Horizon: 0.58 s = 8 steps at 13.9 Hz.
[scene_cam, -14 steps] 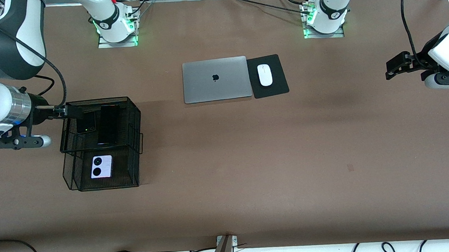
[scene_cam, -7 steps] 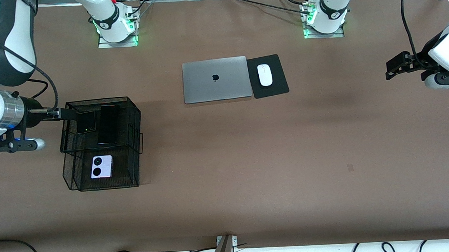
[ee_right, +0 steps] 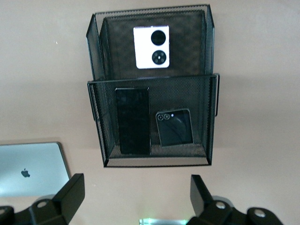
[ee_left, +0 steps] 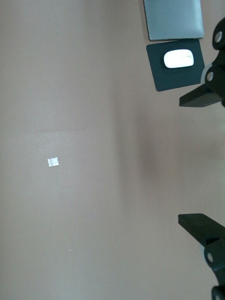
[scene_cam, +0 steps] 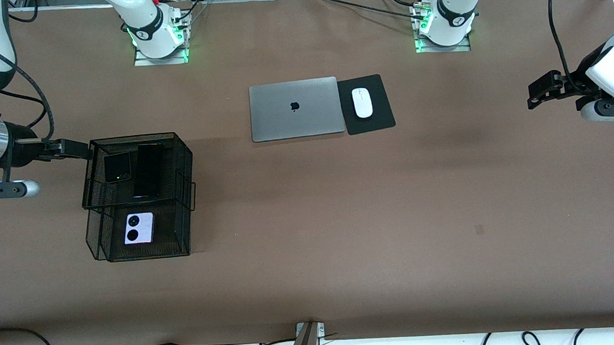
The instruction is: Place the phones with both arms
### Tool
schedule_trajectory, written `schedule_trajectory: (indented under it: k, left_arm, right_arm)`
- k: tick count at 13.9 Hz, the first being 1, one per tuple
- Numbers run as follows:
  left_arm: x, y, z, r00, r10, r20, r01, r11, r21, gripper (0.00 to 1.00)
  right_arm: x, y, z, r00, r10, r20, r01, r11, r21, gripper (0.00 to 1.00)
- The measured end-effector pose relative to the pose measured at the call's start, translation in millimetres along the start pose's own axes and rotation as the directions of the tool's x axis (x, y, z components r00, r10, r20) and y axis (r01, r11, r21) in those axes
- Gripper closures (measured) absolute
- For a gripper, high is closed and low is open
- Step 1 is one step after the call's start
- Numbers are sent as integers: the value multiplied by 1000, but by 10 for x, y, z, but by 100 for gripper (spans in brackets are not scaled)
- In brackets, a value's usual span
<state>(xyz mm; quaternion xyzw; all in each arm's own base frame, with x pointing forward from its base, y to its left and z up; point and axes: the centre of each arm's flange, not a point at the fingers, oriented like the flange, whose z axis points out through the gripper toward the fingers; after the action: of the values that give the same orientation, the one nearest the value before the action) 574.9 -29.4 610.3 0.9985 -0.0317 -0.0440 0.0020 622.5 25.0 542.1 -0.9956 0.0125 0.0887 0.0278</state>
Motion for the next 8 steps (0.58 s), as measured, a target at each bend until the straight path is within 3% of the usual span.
schedule_trajectory:
  k: [3,8]
  left_arm:
    - [0,-1,0,1000,0,0,0,1000,0,0]
    - [0,-2,0,1000,0,0,0,1000,0,0]
  right_arm:
    - [-236,-81,144,998,-12,-59,11,1000,-19,0]
    - [-371,-160,80,996,30,-87,-33,999,-32,0]
